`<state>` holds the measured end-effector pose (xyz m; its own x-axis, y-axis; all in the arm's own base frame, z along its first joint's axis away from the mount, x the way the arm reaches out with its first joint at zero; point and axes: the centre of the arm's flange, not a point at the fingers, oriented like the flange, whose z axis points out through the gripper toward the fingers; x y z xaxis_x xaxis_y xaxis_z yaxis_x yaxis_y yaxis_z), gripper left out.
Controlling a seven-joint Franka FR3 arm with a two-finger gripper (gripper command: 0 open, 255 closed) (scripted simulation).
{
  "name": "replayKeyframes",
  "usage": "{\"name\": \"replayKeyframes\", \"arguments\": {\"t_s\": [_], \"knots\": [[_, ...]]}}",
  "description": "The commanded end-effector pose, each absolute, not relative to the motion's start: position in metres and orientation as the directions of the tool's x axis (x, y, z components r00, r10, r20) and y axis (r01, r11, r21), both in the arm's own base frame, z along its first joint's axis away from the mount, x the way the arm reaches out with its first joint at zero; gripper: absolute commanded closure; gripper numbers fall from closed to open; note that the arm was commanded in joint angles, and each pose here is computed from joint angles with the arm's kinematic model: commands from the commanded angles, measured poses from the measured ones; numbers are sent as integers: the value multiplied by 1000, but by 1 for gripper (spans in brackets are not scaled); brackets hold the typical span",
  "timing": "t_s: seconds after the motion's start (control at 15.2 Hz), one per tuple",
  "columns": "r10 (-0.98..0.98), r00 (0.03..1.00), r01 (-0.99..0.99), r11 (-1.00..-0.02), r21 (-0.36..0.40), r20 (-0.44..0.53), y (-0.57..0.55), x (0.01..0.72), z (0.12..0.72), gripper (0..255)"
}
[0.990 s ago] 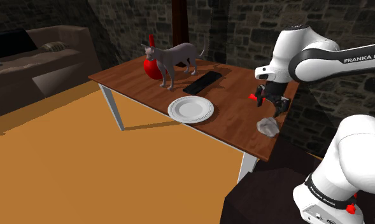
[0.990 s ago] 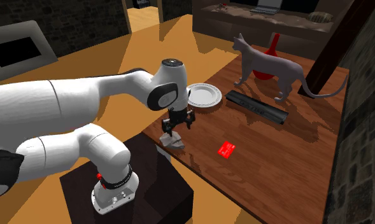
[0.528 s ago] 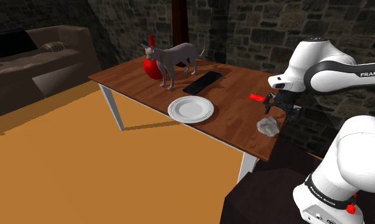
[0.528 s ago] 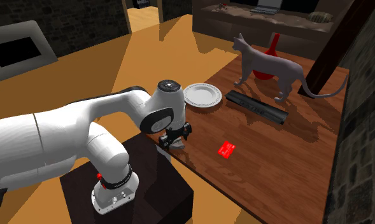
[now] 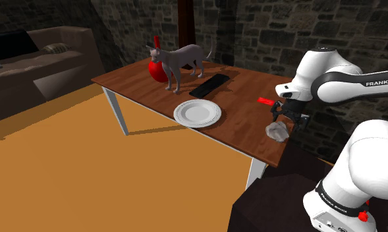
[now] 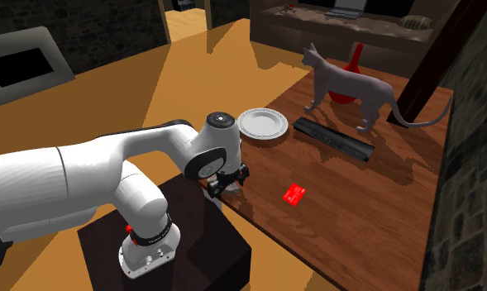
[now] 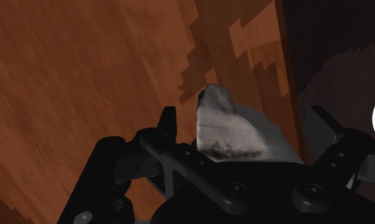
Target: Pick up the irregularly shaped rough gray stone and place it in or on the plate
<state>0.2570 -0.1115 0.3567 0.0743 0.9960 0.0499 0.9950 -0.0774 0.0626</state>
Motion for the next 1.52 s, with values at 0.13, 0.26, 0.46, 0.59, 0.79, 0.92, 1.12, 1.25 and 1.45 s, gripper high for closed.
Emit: {"name": "replayKeyframes", "arguments": {"t_s": [0.13,0.26,0.46,0.59,0.79,0.92,1.12,1.25,1.45], "knots": [[996,74,995,-77,63,50,-112,257,356,0],[996,74,995,-77,63,50,-112,257,356,255],[996,74,995,-77,63,50,-112,257,356,255],[996,74,995,-77,63,50,-112,257,356,255],[996,74,995,-77,63,50,-112,257,356,255],[996,74,995,-77,63,50,-112,257,367,255],[996,74,995,-77,63,50,-112,257,383,255],[996,74,995,-77,63,50,-112,257,393,255],[996,74,995,-77,63,50,-112,257,409,255]]}}
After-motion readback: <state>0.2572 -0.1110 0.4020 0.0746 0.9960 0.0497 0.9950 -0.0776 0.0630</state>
